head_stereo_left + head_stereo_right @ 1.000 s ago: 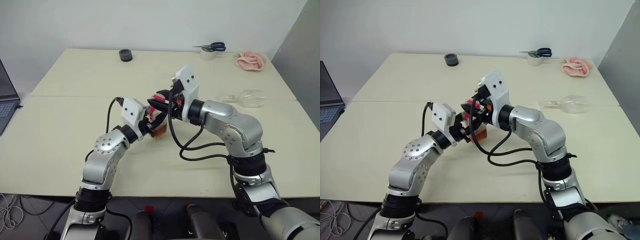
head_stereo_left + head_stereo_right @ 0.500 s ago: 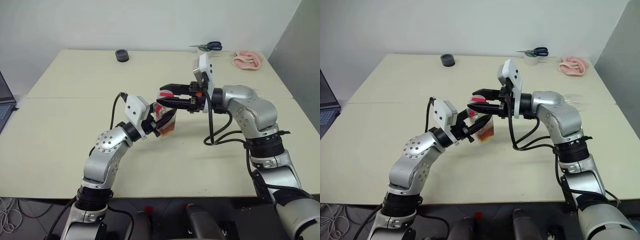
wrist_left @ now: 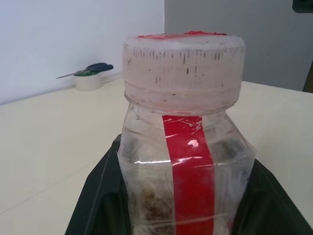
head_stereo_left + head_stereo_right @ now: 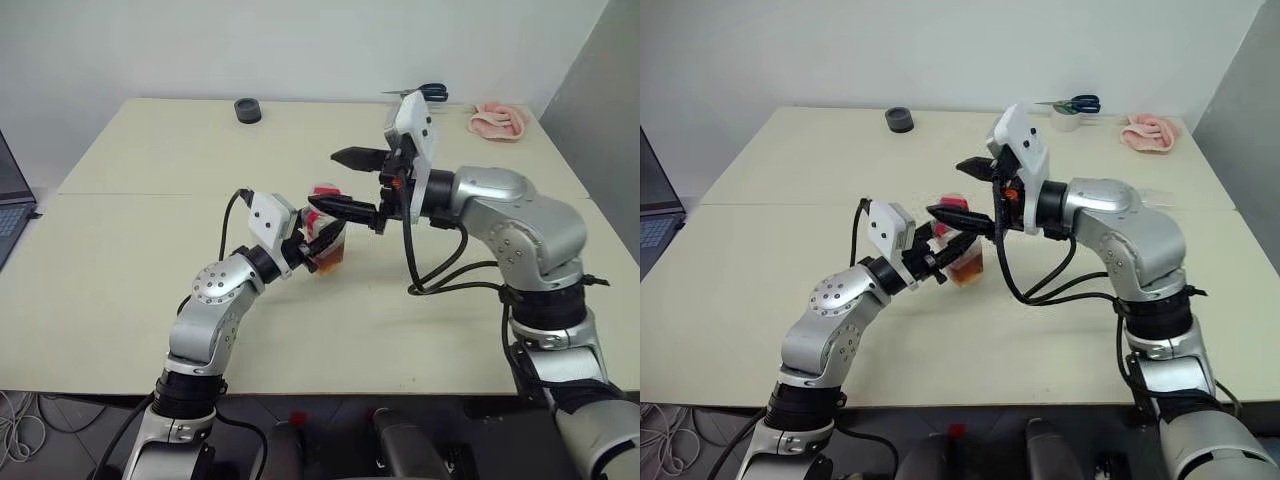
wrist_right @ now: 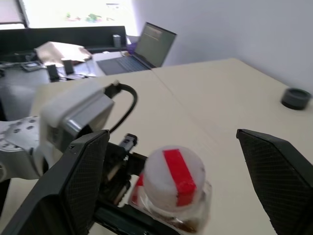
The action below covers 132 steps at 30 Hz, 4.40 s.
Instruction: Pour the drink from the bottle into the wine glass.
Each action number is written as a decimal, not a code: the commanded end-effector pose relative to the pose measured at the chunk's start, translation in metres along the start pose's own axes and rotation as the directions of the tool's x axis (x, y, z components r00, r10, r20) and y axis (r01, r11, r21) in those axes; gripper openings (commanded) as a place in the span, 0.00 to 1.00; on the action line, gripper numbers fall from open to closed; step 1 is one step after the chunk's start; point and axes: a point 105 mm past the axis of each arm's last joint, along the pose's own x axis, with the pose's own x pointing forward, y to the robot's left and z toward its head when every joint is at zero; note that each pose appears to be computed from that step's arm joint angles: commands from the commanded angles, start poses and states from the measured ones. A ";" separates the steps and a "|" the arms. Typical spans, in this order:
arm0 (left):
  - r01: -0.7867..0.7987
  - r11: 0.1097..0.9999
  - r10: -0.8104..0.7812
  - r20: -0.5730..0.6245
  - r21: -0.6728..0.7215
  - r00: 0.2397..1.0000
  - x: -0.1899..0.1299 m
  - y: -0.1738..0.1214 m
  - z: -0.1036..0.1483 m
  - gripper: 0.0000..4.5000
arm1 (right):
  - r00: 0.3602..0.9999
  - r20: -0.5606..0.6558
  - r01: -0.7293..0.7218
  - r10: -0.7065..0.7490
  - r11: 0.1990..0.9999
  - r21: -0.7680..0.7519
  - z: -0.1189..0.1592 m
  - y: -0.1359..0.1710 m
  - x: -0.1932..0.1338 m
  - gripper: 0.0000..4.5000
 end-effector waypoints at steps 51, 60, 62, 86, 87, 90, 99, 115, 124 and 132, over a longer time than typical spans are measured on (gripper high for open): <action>-0.004 0.998 0.000 0.076 0.056 0.997 0.005 -0.001 0.018 0.40 | 0.909 0.038 -0.416 0.415 0.909 0.034 -0.023 0.025 0.006 0.40; -0.005 0.998 0.001 0.070 0.055 0.998 0.004 0.000 0.016 0.40 | 0.945 0.061 -0.322 0.323 0.946 -0.015 -0.007 0.018 -0.003 1.00; -0.006 0.998 0.002 0.066 0.058 0.998 0.004 0.002 0.016 0.40 | 0.962 0.075 -0.260 0.262 0.965 -0.030 -0.001 0.015 -0.005 1.00; 0.008 0.999 -0.011 0.053 0.047 0.999 0.006 -0.002 0.010 0.40 | 0.974 -0.011 0.226 -0.226 0.969 0.098 -0.021 0.000 0.011 1.00; 0.008 0.999 -0.010 0.052 0.047 0.999 0.006 -0.003 0.010 0.40 | 0.976 -0.011 0.217 -0.217 0.971 0.098 -0.021 0.002 0.013 1.00; 0.003 0.999 -0.005 0.053 0.048 0.999 0.006 -0.002 0.010 0.40 | 0.979 -0.005 0.205 -0.205 0.973 0.108 -0.021 0.007 0.018 0.94; -0.007 0.999 0.004 0.052 0.052 0.999 0.004 0.000 0.010 0.40 | 0.980 -0.002 0.200 -0.201 0.973 0.115 -0.025 0.008 0.021 0.41; -0.013 0.998 0.010 0.055 0.063 0.998 0.003 0.002 0.015 0.40 | 0.869 -0.013 -0.494 0.495 0.866 -0.075 -0.025 0.021 0.017 0.41; -0.029 0.998 0.026 0.049 0.060 0.998 0.000 0.003 0.013 0.40 | 0.881 0.029 -0.471 0.472 0.882 -0.033 -0.019 0.013 0.016 0.63; -0.022 0.998 0.019 0.047 0.057 0.999 0.003 0.004 0.012 0.40 | 0.955 0.079 -0.280 0.284 0.958 -0.066 0.005 -0.003 0.010 1.00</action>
